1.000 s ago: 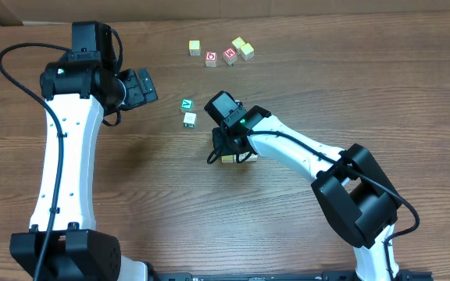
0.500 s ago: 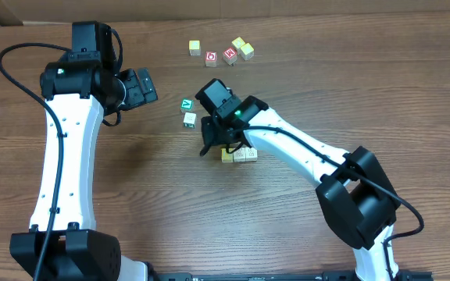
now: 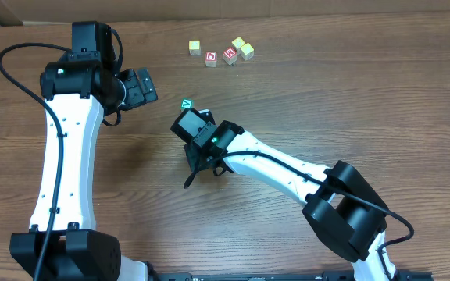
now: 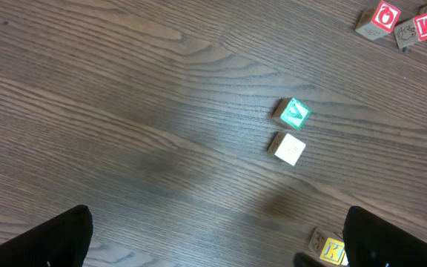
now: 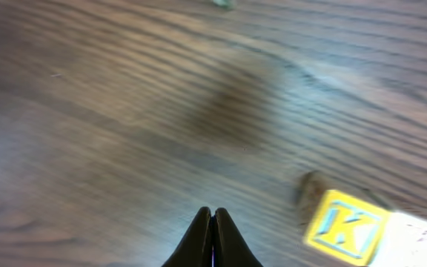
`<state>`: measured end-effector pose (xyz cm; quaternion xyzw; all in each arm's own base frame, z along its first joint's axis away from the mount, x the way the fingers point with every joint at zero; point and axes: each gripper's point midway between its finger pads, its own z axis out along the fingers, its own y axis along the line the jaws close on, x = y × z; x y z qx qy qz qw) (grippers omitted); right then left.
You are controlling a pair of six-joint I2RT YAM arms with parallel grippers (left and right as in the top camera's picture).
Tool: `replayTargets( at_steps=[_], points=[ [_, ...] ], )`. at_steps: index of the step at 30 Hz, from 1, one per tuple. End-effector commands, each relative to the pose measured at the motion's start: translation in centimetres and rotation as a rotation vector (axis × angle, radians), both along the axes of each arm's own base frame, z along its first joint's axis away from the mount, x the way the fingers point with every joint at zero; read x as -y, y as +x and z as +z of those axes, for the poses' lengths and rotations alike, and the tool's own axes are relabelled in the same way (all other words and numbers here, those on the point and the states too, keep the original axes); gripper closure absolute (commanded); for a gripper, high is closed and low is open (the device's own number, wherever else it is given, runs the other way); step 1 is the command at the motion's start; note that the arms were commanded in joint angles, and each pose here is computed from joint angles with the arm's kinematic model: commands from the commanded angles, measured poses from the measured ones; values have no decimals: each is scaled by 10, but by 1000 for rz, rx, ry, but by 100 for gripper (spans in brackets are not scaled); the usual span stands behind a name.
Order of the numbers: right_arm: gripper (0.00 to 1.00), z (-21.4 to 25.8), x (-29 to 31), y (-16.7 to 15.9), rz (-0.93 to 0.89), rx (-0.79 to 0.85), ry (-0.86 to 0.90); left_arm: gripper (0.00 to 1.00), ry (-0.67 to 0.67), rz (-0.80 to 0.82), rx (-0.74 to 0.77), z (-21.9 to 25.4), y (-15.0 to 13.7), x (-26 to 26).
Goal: Flip 5 blocks
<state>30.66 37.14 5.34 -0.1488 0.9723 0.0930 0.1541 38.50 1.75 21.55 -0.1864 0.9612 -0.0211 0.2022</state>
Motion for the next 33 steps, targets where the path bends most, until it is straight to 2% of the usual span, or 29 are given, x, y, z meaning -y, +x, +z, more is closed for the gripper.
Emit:
replayTargets(
  at_steps=[1,20,33],
  points=[
    [96,-9,16,9,-36,44,-59,0,4,20,22,7,5,-1],
    [95,-33,30,0,-38,21,-91,0,4,20,22,7,5,-1],
    [95,-33,39,3,-53,44,-136,0,4,20,23,7,6,-1]
  ],
)
